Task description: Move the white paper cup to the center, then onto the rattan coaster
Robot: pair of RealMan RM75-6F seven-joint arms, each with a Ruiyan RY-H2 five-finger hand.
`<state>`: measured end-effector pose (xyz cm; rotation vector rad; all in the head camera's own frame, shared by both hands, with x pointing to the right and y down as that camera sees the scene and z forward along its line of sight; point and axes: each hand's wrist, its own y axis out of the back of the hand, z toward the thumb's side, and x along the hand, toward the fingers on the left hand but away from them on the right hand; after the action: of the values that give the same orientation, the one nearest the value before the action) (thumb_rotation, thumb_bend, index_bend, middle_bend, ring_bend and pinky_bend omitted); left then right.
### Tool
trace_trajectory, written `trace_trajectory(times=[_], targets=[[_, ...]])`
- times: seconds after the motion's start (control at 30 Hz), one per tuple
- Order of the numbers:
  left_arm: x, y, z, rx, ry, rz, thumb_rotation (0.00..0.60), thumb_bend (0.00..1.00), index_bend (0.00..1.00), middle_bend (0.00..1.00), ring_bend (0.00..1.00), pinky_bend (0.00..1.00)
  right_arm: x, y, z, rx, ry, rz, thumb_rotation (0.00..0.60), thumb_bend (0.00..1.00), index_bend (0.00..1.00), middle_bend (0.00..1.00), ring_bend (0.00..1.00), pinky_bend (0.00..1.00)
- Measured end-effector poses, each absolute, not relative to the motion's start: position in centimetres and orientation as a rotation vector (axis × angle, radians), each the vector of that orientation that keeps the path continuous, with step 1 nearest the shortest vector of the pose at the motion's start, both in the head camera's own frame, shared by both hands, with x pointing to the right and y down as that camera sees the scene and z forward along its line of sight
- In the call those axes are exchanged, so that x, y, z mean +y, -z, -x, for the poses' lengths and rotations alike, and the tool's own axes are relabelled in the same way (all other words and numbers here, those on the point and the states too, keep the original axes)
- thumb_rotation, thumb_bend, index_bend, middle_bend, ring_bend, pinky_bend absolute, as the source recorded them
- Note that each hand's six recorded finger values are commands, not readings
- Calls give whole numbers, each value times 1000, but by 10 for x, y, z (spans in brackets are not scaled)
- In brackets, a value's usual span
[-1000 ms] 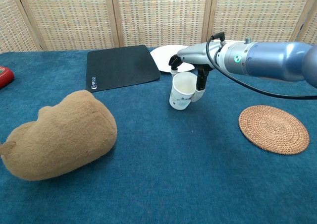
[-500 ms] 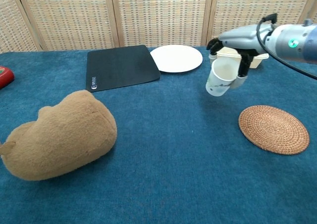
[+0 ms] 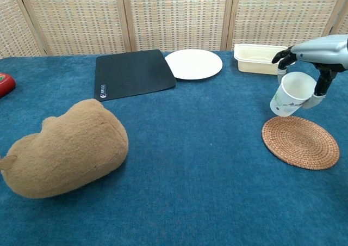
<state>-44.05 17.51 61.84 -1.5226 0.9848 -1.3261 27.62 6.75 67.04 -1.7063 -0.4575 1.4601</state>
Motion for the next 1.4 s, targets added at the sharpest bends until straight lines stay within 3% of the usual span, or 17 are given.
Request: trace_trajectory(times=[0.47,0.93,1.4], targets=[[176,-618,441,985,1329,1523,600,55,0,0,0,0,97,-670,-287,-377,-1510,1744,600,49,393,68,0,0],[177,-616,439,988,1317,1523,600,55,0,0,0,0,102,-675,-296,-367,-1555,1738,600,48,366,47,0,0],[178,-615,439,990,1315,1522,600,55,0,0,0,0,101,-675,-301,-388,-1549,1688,600,47,79,0,0,0]])
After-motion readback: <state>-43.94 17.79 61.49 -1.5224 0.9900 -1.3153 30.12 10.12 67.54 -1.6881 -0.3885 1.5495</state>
